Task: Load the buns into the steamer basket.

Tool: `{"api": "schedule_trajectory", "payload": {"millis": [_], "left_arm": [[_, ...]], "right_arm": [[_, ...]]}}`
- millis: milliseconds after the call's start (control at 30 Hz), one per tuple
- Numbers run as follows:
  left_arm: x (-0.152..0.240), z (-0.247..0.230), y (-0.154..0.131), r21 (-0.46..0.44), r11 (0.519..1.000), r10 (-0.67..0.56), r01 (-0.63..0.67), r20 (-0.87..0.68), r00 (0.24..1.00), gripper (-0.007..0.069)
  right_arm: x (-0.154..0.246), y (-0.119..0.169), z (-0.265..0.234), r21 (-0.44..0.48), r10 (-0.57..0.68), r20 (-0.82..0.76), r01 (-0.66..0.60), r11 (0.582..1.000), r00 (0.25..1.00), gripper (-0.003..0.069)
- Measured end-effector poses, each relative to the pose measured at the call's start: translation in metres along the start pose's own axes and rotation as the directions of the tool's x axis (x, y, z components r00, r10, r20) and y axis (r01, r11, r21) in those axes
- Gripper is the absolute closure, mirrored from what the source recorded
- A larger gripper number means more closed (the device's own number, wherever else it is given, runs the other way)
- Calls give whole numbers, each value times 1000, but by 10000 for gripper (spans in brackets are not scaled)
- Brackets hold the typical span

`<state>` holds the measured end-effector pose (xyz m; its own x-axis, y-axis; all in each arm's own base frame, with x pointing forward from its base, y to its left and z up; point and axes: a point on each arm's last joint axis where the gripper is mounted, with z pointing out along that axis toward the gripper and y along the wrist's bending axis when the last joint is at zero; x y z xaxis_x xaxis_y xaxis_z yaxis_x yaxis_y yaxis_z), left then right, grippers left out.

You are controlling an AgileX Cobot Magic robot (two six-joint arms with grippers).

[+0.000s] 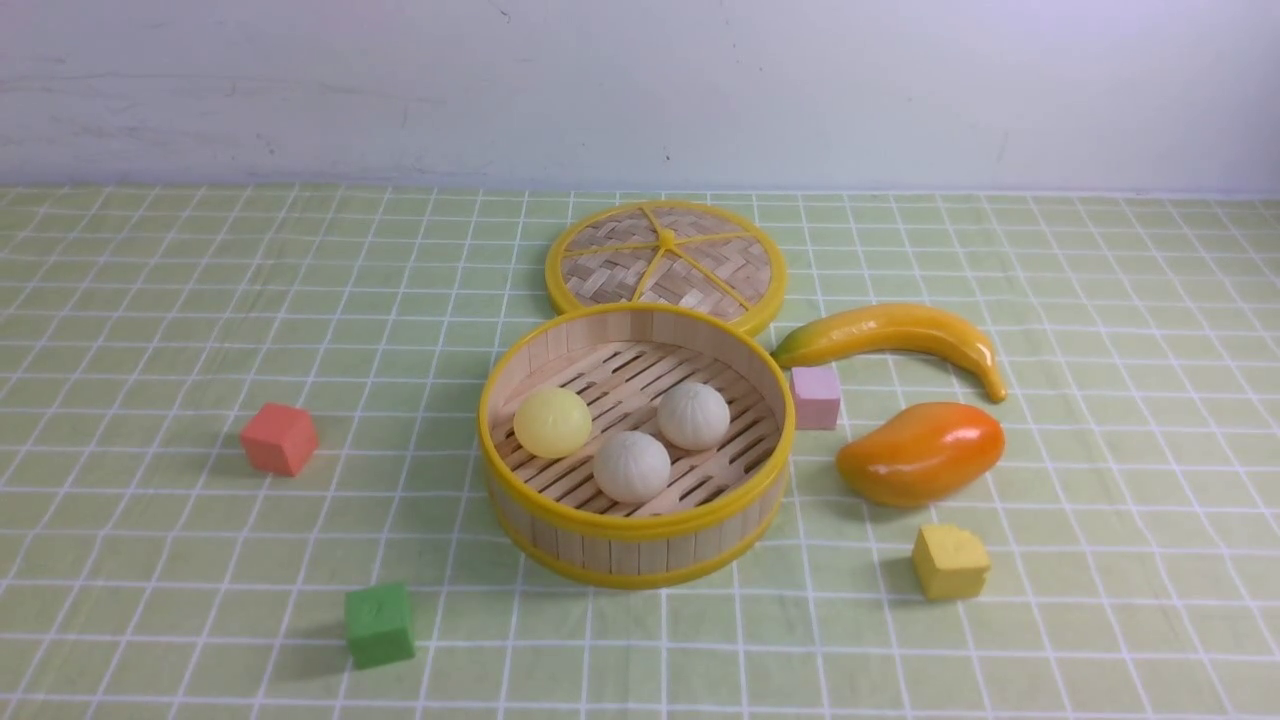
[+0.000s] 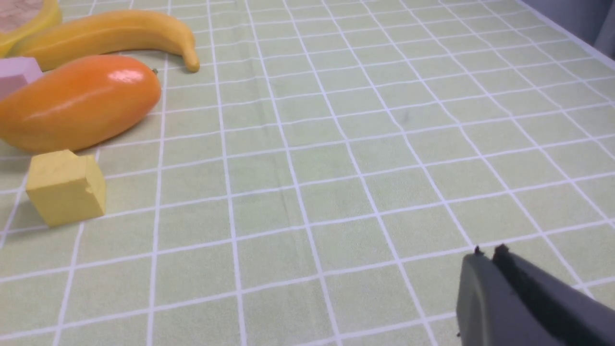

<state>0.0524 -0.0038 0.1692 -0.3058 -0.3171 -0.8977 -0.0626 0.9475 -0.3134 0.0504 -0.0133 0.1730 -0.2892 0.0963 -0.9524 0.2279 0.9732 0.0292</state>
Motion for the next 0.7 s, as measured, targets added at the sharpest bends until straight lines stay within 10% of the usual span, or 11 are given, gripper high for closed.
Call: {"api": "schedule_trajectory", "payload": {"millis": [700], "left_arm": [[0,0,0,0,1000,0,0,0,1000,388]], "right_arm": [[0,0,0,0,0,0,0,1000,1000,617]]}}
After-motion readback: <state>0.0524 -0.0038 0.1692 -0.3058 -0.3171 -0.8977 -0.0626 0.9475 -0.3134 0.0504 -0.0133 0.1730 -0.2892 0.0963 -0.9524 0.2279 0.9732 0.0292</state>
